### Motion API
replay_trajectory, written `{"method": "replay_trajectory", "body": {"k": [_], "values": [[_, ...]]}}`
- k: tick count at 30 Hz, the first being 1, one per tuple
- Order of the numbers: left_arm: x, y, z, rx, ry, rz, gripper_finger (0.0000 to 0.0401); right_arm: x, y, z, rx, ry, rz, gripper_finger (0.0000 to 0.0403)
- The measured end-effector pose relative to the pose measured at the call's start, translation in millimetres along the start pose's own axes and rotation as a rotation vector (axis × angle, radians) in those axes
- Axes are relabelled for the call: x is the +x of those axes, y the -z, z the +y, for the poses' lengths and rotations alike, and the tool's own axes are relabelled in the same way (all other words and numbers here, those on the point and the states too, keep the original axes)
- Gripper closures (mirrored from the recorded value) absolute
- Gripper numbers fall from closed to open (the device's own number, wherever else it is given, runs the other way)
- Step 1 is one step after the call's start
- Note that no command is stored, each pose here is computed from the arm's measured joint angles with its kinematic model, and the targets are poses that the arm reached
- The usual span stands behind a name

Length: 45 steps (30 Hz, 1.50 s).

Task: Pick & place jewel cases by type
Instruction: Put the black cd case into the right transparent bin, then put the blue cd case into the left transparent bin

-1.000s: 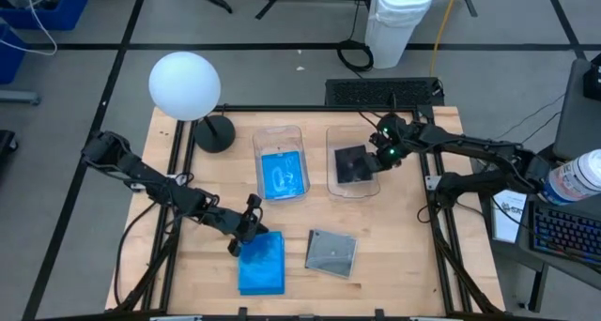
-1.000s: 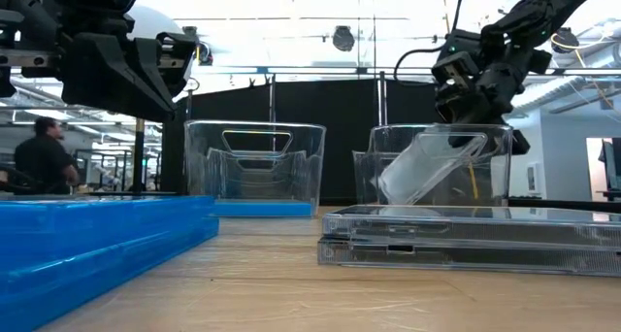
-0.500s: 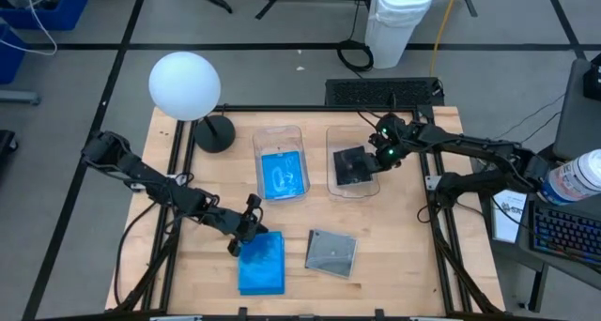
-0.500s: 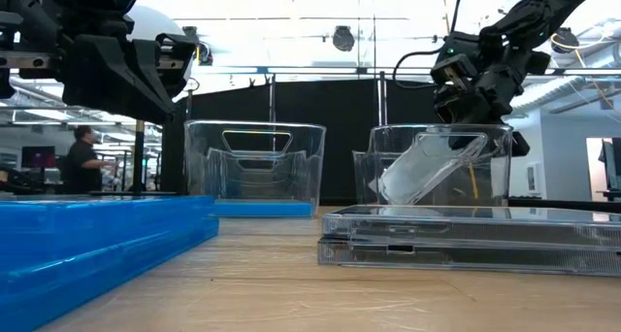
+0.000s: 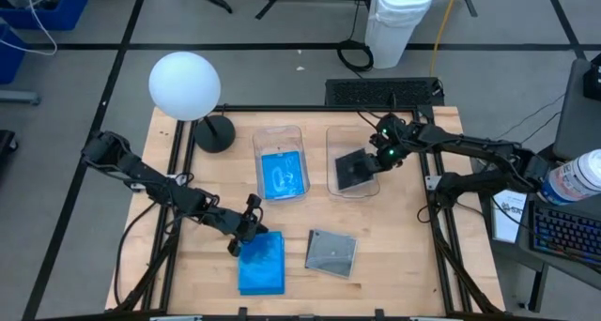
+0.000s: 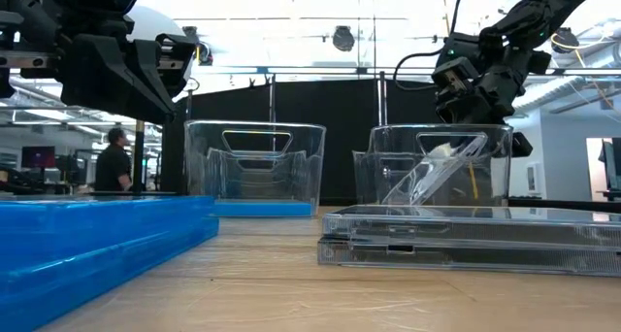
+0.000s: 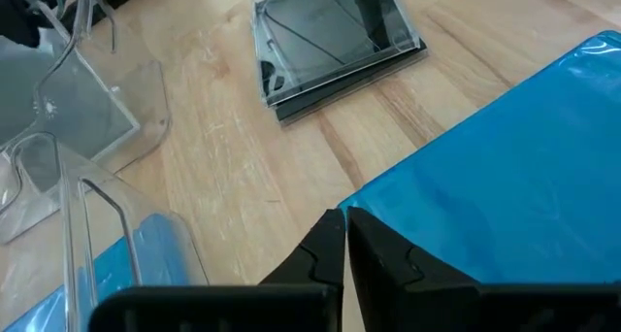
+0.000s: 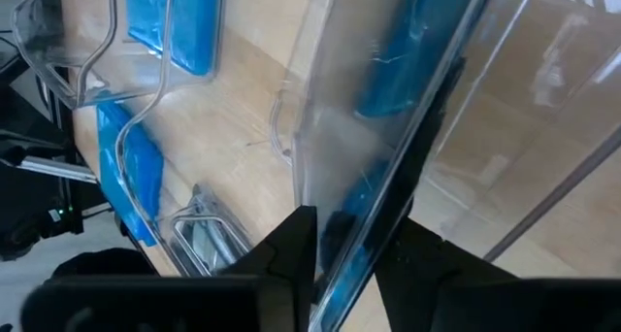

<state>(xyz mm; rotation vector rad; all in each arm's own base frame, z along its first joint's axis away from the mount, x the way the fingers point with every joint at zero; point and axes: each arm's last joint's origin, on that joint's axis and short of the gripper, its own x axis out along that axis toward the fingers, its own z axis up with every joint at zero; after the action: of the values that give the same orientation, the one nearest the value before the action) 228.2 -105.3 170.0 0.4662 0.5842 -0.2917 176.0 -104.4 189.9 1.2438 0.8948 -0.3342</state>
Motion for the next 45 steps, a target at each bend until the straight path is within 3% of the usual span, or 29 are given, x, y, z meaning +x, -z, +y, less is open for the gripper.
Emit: {"method": "replay_trajectory", "body": {"k": [12,21,36,41,45], "values": [[0,0,0,-0.011,0.000,0.000,0.0375,0,0,0,0.005,0.007,-0.006,0.0307],[0,0,0,-0.018,0.001,0.005,0.0375,-10,0,8,-0.059,-0.004,-0.030,0.0307],[0,-1,0,-0.019,-0.002,-0.007,0.0375,-29,16,6,-0.082,0.040,-0.037,0.0307],[0,-1,1,-0.004,-0.011,-0.013,0.0375,-46,23,13,-0.209,0.006,-0.092,0.0307],[0,-1,1,0.017,-0.038,-0.004,0.0375,-75,28,34,-0.470,-0.025,-0.182,0.0309]]}}
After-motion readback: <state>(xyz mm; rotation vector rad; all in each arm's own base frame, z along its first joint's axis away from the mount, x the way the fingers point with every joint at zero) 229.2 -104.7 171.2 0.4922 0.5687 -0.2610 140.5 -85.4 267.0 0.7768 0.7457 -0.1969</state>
